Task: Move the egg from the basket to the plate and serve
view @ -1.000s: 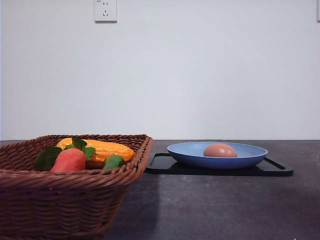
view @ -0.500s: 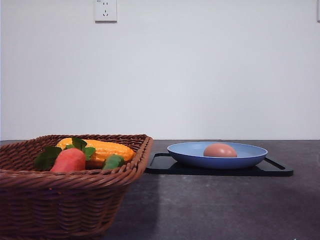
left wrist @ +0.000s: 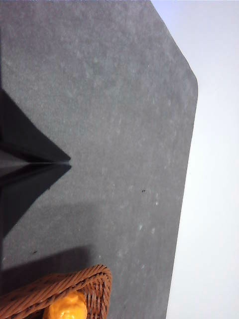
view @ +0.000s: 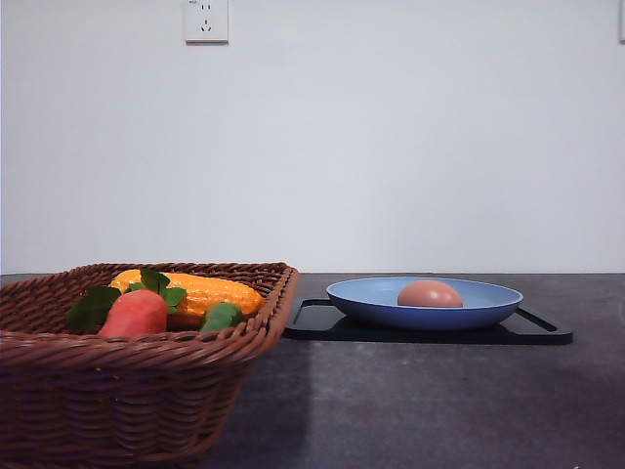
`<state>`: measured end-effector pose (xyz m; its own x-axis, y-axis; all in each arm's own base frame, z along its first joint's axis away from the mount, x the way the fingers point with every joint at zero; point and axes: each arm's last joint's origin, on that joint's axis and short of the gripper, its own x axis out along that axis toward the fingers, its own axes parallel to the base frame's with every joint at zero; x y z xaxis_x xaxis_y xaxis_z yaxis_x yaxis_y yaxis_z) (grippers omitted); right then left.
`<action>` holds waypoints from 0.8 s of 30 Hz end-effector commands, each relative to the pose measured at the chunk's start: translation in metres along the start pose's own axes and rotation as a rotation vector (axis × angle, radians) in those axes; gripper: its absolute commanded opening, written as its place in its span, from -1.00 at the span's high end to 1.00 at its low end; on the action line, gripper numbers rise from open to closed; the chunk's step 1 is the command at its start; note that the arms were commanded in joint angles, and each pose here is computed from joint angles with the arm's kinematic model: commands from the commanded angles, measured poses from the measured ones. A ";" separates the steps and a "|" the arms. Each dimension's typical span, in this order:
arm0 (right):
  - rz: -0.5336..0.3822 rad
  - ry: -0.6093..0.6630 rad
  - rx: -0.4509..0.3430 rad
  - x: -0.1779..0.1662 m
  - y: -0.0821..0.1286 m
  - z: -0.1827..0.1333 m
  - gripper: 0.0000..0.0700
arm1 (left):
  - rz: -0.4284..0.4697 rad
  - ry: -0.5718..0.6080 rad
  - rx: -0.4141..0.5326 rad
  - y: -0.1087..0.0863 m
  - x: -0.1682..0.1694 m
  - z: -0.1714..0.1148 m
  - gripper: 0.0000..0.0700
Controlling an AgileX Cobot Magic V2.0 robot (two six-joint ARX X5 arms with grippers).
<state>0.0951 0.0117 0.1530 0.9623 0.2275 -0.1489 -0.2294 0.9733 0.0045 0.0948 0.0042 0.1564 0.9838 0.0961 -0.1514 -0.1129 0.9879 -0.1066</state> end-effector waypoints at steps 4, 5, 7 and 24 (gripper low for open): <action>-0.001 0.001 0.012 0.000 0.000 -0.002 1.00 | 0.002 0.032 0.001 0.001 0.003 -0.009 1.00; -0.001 0.001 0.012 0.000 0.000 -0.002 1.00 | 0.002 0.032 0.001 0.001 0.003 -0.009 1.00; -0.001 0.001 0.012 0.000 0.000 -0.002 1.00 | 0.002 0.032 0.000 0.001 0.003 -0.009 1.00; -0.001 0.001 0.012 0.000 0.000 -0.002 1.00 | 0.002 0.032 0.000 0.001 0.003 -0.009 1.00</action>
<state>0.0951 0.0117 0.1530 0.9623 0.2275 -0.1489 -0.2294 0.9733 0.0045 0.0948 0.0042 0.1564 0.9838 0.0961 -0.1514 -0.1129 0.9879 -0.1066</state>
